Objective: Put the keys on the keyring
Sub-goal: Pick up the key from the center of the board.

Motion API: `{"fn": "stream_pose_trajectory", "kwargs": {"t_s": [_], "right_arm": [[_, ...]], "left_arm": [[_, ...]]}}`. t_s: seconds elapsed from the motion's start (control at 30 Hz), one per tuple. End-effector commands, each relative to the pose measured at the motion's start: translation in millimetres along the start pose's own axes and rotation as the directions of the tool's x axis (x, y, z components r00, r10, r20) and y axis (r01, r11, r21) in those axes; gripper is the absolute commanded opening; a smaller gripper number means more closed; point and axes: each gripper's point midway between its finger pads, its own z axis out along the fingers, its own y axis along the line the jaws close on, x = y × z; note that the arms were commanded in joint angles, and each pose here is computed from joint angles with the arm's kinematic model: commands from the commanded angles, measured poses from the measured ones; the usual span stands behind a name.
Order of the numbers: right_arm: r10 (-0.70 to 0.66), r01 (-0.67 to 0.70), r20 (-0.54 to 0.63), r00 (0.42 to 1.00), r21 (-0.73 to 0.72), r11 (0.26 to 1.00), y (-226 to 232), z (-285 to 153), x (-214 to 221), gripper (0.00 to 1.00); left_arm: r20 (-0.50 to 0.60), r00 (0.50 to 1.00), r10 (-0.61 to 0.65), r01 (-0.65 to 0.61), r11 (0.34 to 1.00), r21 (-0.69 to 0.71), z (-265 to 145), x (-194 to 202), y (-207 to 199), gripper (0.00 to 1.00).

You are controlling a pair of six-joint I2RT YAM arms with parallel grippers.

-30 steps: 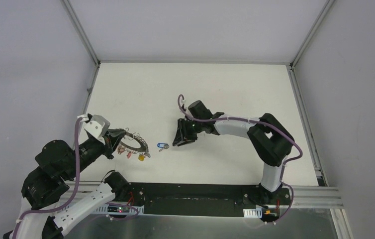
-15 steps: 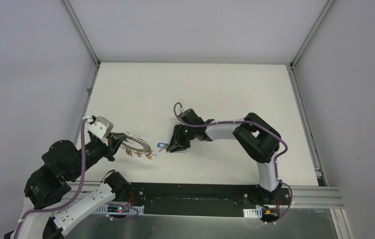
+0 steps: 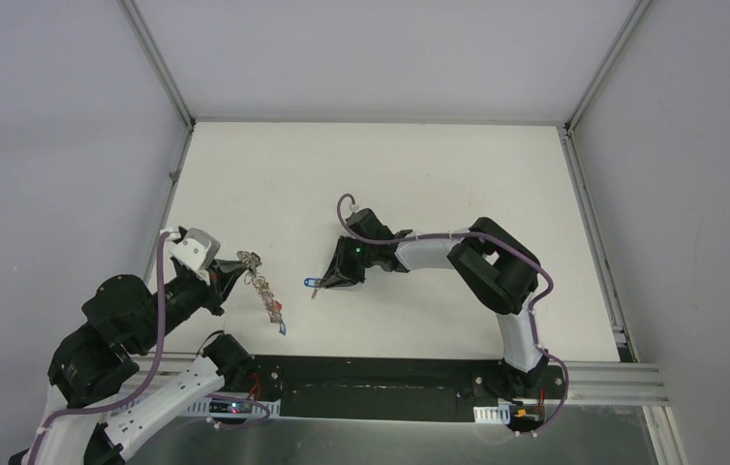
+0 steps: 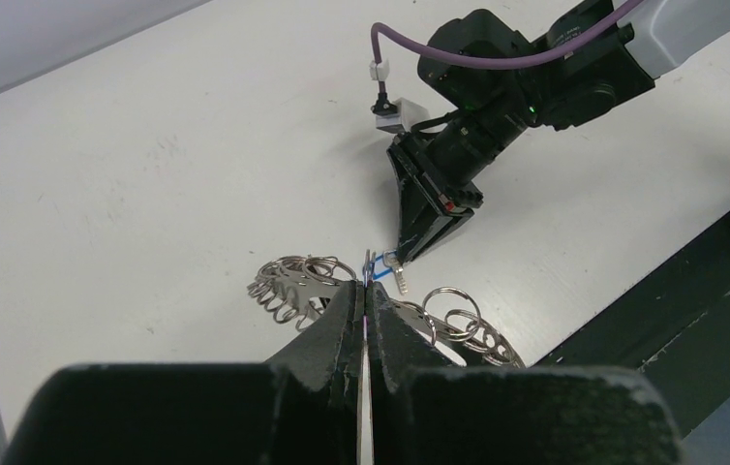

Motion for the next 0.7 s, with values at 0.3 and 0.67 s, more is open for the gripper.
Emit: {"fn": "stream_pose_trajectory", "kwargs": {"t_s": [0.3, 0.67], "right_arm": [[-0.104, 0.102, 0.018, 0.994, 0.089, 0.991, -10, 8, -12, 0.08], [-0.382, 0.378, 0.016, 0.924, 0.112, 0.919, 12, -38, -14, 0.0]], "left_arm": [[0.057, 0.998, -0.013, 0.013, 1.0, 0.008, 0, -11, -1, 0.0], [0.016, 1.0, -0.002, 0.001, 0.998, 0.064, 10, -6, -13, 0.0]]}}
